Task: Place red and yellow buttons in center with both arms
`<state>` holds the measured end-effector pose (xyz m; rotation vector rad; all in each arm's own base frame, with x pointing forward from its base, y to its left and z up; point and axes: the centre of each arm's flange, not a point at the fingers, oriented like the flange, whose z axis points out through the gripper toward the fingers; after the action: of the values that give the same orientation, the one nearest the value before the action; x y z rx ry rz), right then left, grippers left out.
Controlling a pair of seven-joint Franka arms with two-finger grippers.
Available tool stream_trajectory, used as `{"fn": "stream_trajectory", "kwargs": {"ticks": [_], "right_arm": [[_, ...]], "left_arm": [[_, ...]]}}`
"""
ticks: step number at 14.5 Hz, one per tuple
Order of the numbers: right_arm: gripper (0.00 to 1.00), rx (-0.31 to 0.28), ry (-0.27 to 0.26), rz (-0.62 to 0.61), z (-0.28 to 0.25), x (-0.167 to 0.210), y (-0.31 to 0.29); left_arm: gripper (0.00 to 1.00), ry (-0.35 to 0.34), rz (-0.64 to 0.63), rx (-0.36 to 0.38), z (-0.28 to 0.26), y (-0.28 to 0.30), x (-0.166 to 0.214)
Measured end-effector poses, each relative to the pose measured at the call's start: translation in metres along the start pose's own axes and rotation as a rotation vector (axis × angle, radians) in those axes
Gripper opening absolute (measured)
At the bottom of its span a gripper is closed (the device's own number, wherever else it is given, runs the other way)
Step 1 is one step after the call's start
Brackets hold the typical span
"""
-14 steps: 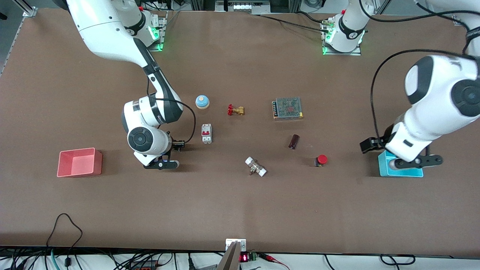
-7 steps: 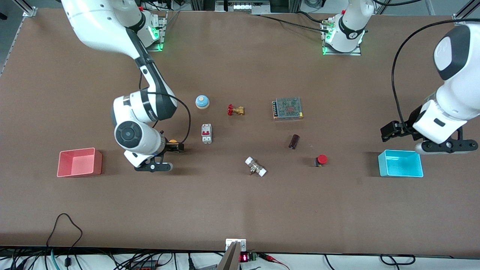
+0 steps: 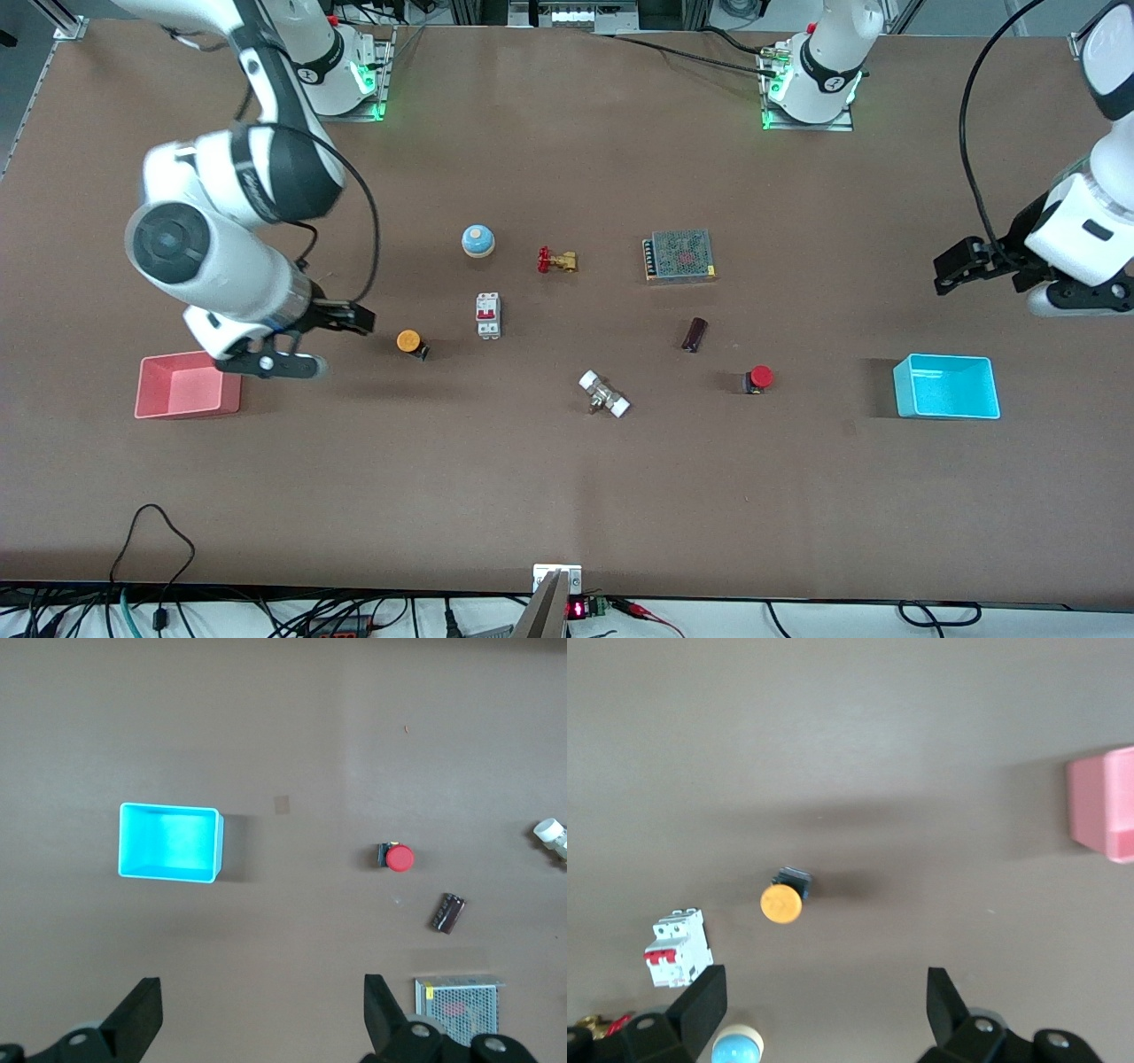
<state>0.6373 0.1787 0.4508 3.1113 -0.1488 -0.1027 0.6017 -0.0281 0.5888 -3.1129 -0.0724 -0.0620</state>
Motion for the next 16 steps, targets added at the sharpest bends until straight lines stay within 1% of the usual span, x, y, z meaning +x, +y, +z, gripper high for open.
{"fn": "stream_trajectory", "kwargs": {"ticks": [2, 5, 7, 9, 13, 14, 16], "right_arm": [[1.00, 0.000, 0.007, 0.034, -0.026, -0.004, 0.024], [1.00, -0.008, 0.015, 0.093, -0.042, -0.001, 0.064], [1.00, -0.015, 0.022, 0.119, -0.050, 0.004, 0.090], [1.00, -0.011, 0.035, 0.140, -0.072, 0.008, 0.127], [1.00, 0.010, 0.058, 0.077, -0.101, 0.006, 0.226], [1.00, 0.016, 0.062, 0.062, -0.105, 0.004, 0.241], [1.00, 0.027, 0.065, 0.047, -0.112, 0.000, 0.249]], "left_arm": [[1.00, -0.010, 0.003, 0.001, -0.014, -0.001, -0.004], [1.00, -0.029, 0.019, 0.003, -0.027, -0.003, -0.008], [1.00, -0.016, 0.026, 0.002, -0.037, -0.004, -0.011], [1.00, -0.004, 0.029, 0.002, -0.045, -0.004, -0.014], [1.00, -0.001, 0.029, 0.002, -0.047, -0.004, -0.015], [1.00, -0.004, 0.028, 0.002, -0.047, -0.005, -0.016], [1.00, -0.008, 0.024, 0.003, -0.046, -0.007, -0.016]]}}
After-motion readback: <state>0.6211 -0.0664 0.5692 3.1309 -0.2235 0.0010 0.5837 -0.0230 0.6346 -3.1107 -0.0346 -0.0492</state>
